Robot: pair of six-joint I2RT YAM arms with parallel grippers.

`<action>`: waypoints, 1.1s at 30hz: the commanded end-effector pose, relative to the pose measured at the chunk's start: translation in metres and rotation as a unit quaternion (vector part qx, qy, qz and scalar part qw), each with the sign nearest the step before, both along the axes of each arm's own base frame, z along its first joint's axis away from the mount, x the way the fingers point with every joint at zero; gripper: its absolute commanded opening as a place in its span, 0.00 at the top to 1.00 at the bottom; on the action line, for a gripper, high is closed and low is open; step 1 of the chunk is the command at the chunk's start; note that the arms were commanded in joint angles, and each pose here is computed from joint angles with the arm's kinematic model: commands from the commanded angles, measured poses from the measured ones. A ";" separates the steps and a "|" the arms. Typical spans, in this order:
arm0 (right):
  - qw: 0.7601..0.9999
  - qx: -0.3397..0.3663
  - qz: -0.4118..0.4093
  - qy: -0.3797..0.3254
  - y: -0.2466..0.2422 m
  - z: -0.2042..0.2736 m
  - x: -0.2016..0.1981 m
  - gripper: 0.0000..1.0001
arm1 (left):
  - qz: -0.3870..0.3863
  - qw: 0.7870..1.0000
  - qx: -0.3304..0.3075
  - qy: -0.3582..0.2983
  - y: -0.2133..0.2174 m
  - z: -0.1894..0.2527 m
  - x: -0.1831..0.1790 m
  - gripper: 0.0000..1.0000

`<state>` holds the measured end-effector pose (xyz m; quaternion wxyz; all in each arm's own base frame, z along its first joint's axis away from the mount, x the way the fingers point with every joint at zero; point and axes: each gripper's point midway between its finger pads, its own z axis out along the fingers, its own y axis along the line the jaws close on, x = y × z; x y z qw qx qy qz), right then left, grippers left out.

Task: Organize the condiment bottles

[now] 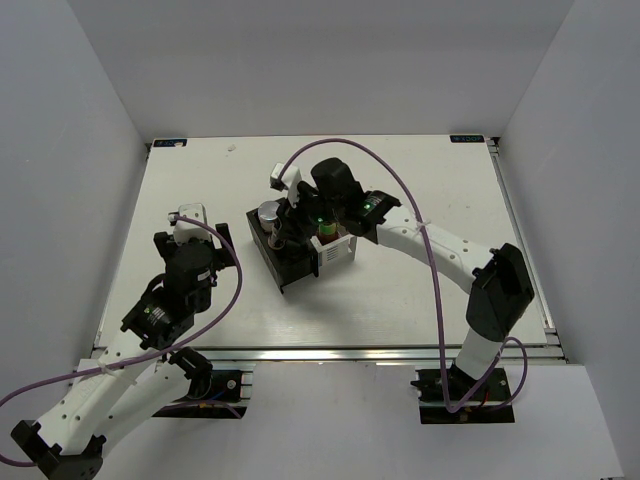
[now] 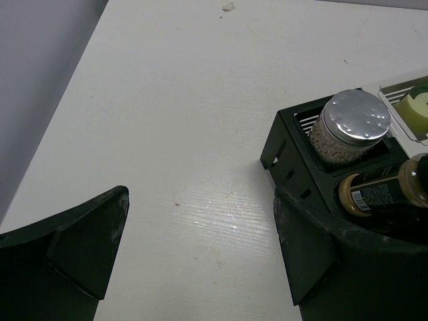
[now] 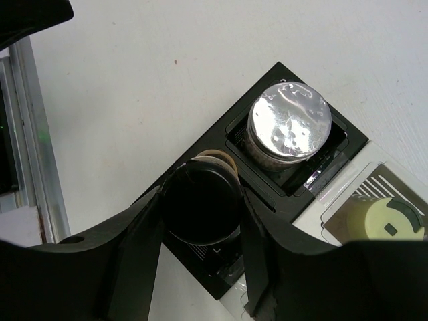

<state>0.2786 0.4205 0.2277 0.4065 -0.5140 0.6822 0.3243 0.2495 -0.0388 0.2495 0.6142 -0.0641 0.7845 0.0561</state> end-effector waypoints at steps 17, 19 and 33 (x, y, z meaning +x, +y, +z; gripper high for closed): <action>0.998 -0.058 -0.030 -0.021 -0.027 0.004 0.008 1.00 | 0.001 1.000 -0.006 -0.007 0.001 0.002 0.000 0.02; 0.998 -0.055 -0.031 -0.025 -0.026 0.010 0.009 1.00 | 0.001 1.000 -0.006 -0.007 0.001 0.002 0.000 0.02; 0.997 -0.067 -0.026 -0.023 -0.021 0.015 0.013 1.00 | 0.001 1.000 -0.006 -0.007 0.001 0.002 0.000 0.02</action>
